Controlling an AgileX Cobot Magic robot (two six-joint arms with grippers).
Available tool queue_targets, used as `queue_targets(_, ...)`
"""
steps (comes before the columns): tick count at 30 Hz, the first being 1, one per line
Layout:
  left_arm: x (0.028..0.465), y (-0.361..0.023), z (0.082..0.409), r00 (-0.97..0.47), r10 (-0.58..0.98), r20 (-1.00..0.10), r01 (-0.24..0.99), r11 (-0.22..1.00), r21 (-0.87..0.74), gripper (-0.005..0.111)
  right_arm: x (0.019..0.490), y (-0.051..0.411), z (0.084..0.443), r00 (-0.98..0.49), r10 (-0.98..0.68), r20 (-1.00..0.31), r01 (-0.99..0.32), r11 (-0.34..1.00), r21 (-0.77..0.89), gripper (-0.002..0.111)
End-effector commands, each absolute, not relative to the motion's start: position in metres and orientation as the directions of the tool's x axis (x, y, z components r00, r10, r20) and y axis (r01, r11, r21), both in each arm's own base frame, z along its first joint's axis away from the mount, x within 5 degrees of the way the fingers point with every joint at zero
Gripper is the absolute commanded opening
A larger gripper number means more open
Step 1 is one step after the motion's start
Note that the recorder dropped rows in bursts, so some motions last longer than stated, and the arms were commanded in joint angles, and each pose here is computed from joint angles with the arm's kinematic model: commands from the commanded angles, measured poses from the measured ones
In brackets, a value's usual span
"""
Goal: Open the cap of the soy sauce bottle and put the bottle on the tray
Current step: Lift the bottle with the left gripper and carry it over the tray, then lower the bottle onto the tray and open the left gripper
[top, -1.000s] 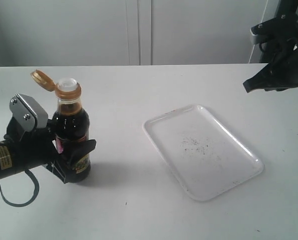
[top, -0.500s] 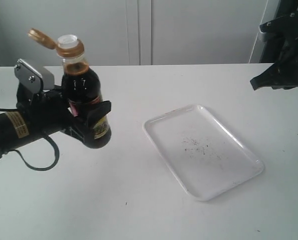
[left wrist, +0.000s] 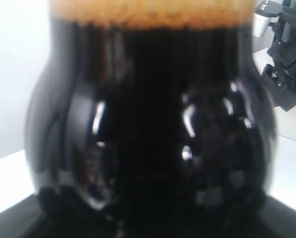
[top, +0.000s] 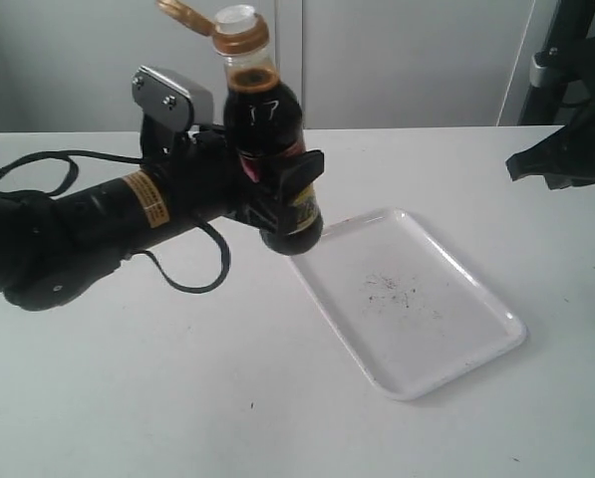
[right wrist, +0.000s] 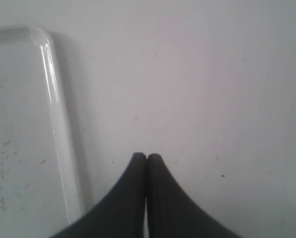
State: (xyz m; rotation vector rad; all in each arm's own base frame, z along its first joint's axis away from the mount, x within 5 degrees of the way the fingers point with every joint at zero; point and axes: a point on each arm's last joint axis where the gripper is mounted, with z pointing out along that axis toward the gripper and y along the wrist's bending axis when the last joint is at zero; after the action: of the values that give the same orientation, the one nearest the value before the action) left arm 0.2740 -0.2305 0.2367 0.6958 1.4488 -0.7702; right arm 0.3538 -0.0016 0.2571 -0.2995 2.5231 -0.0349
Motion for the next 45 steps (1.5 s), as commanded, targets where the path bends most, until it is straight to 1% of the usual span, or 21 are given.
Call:
queue_targets(1,0.279,-0.254,0.246,0.003,-0.141,-0.990,0.829,0.554,-0.077,0.000,0.354,-0.003,0.257,-0.800,-0.216,-0.560,-0.202,0.975,-0.088,0.000)
queue_targets(5,0.286,-0.275,0.240,-0.005,-0.139,-0.990,0.841,0.535,-0.079,0.000,0.354,-0.003,0.257,-0.800,-0.214,-0.560,-0.201,0.976,-0.086,0.000)
queue_targets(10,0.297,-0.296,0.229,-0.020,-0.098,-0.995,0.847,0.527,-0.069,0.000,0.357,-0.002,0.255,-0.792,-0.205,-0.576,-0.195,0.978,-0.080,0.000)
queue_targets(16,0.305,-0.327,0.218,-0.044,-0.034,-0.998,0.856,0.513,-0.055,0.000,0.363,-0.001,0.243,-0.807,-0.190,-0.560,-0.189,0.980,-0.061,0.000)
queue_targets(20,0.312,-0.342,0.213,-0.038,-0.035,-0.999,0.862,0.504,-0.051,0.000,0.367,-0.001,0.234,-0.815,-0.177,-0.552,-0.180,0.983,-0.049,0.000)
queue_targets(28,0.318,-0.348,0.194,-0.057,-0.007,-0.998,0.862,0.504,-0.053,0.000,0.368,-0.001,0.232,-0.813,-0.171,-0.556,-0.176,0.983,-0.045,0.000)
queue_targets(33,0.318,-0.351,0.182,-0.056,-0.017,-0.998,0.868,0.492,-0.058,0.000,0.368,-0.001,0.232,-0.813,-0.171,-0.556,-0.176,0.983,-0.045,0.000)
queue_targets(42,0.319,-0.350,0.174,-0.081,0.032,-0.996,0.865,0.498,-0.055,0.000,0.368,-0.001,0.231,-0.815,-0.171,-0.553,-0.176,0.983,-0.045,0.000)
queue_targets(44,0.318,-0.351,0.173,-0.070,0.060,-0.996,0.874,0.485,-0.032,0.003,0.368,-0.001,0.231,-0.815,-0.171,-0.553,-0.176,0.983,-0.045,0.000)
queue_targets(45,0.317,-0.352,0.172,-0.054,0.077,-0.996,0.881,0.472,-0.011,0.007,0.368,-0.001,0.231,-0.815,-0.171,-0.553,-0.176,0.983,-0.045,0.000)
